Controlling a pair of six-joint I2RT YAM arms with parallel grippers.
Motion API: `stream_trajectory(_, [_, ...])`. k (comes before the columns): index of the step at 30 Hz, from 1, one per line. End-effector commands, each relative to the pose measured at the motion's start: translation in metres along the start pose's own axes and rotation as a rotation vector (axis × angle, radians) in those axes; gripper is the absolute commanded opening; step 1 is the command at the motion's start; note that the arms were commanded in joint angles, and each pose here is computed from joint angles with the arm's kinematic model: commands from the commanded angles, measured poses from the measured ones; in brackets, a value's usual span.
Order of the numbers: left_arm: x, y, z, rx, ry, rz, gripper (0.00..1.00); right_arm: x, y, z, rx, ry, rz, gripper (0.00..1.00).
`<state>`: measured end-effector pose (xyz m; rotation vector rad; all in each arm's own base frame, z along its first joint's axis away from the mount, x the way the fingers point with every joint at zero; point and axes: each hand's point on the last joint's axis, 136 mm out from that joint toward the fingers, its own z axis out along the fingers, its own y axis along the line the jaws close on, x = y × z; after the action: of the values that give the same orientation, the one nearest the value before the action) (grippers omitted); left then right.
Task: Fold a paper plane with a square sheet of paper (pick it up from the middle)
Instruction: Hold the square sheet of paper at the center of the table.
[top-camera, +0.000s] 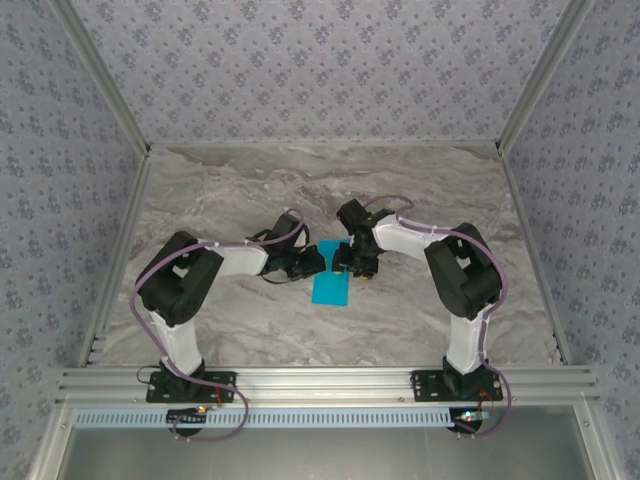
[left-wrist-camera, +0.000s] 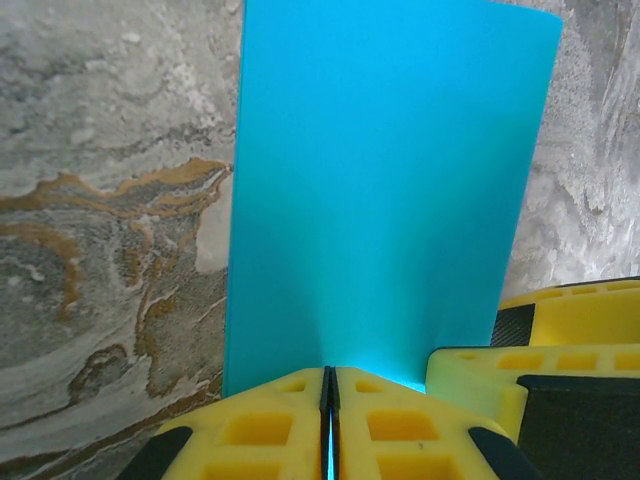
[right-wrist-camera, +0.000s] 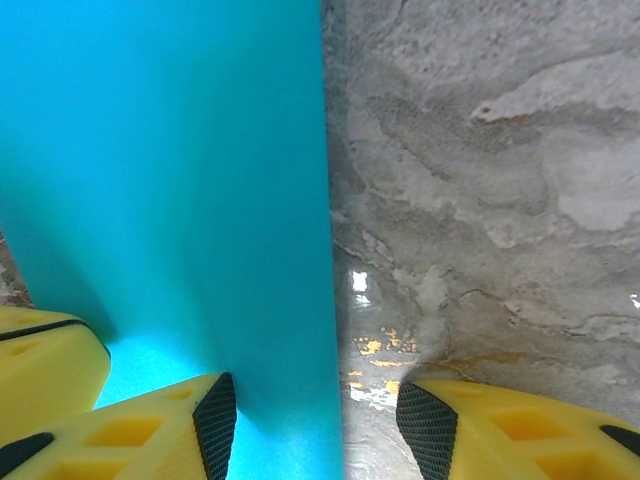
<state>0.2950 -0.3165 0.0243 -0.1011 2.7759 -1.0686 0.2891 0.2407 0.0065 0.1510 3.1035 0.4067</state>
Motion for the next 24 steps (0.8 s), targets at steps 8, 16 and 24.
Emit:
stream_trajectory(8, [0.0, -0.001, 0.0, -0.016, 0.001, 0.026, 0.12, 0.032, -0.042, 0.065, 0.151, 0.121, 0.027, 0.56])
stream_trajectory(16, [-0.002, -0.007, -0.004, 0.006, -0.013, 0.042, 0.11, 0.034, -0.043, 0.067, 0.149, 0.127, 0.034, 0.56])
stream_trajectory(24, [0.009, 0.014, 0.002, -0.066, 0.027, 0.013, 0.1, 0.035, -0.042, 0.066, 0.15, 0.127, 0.022, 0.56])
